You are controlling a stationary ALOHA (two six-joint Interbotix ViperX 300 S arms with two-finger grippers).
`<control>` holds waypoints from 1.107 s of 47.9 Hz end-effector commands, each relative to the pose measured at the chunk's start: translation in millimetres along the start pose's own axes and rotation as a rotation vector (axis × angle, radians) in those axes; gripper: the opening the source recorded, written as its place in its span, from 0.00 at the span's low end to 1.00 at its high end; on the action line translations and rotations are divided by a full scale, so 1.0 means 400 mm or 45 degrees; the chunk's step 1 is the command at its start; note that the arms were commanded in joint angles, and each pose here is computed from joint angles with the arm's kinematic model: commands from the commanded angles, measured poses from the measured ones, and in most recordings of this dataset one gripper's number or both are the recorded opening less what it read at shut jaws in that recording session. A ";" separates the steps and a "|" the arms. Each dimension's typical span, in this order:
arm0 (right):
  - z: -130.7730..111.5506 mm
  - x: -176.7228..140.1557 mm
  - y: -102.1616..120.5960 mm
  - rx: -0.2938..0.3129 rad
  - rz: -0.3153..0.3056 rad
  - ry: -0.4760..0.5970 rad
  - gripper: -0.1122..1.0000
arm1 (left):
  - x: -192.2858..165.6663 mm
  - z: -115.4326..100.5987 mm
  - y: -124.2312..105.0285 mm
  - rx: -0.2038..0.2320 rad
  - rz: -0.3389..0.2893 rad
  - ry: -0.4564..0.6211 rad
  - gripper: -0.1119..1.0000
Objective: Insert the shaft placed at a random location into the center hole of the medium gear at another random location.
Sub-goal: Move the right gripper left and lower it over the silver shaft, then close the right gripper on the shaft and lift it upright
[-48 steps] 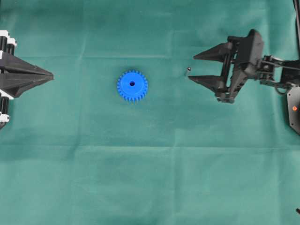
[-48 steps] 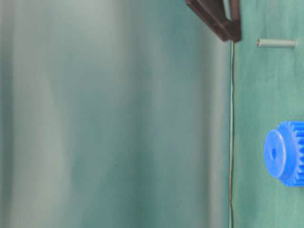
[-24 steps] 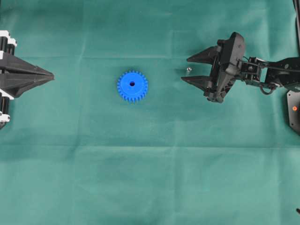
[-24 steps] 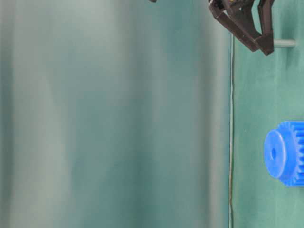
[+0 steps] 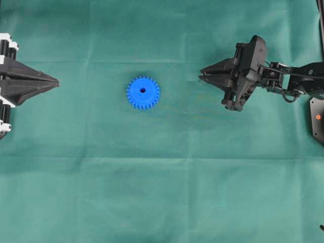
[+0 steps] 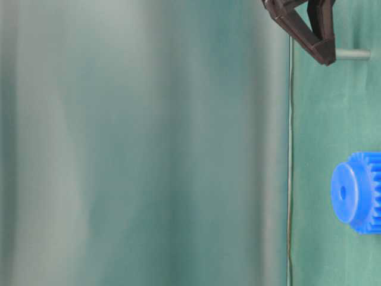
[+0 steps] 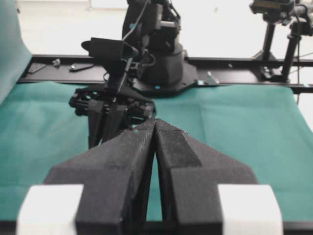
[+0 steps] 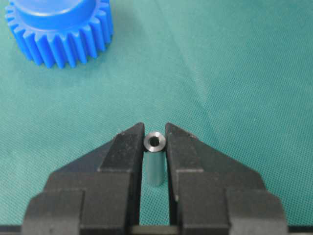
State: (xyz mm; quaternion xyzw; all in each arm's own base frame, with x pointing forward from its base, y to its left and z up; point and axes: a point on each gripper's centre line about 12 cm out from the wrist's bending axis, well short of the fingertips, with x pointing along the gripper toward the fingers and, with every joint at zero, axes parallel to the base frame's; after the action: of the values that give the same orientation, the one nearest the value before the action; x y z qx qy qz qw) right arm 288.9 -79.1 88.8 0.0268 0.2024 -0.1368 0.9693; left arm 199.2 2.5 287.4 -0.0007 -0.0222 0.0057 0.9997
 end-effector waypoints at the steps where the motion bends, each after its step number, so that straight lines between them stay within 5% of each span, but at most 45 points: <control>1: 0.022 0.000 0.000 0.003 0.001 -0.047 0.22 | 0.006 0.017 0.001 0.004 0.003 -0.021 0.10; 10: 0.037 0.001 -0.001 0.004 0.000 -0.064 0.22 | 0.006 0.016 0.001 0.000 0.003 -0.020 0.10; 32: 0.190 -0.058 0.006 -0.005 0.017 -0.084 0.22 | 0.007 0.015 0.001 0.002 0.003 -0.012 0.10; 53: 0.201 -0.055 0.010 -0.013 0.022 -0.080 0.22 | 0.007 0.013 0.001 0.002 0.003 -0.006 0.10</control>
State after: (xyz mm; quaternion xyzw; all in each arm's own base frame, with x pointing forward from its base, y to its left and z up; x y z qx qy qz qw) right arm 293.6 -78.3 160.4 0.0265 0.1895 -0.1315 0.9727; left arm 199.3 2.5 287.1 -0.0008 -0.0192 0.0057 0.9998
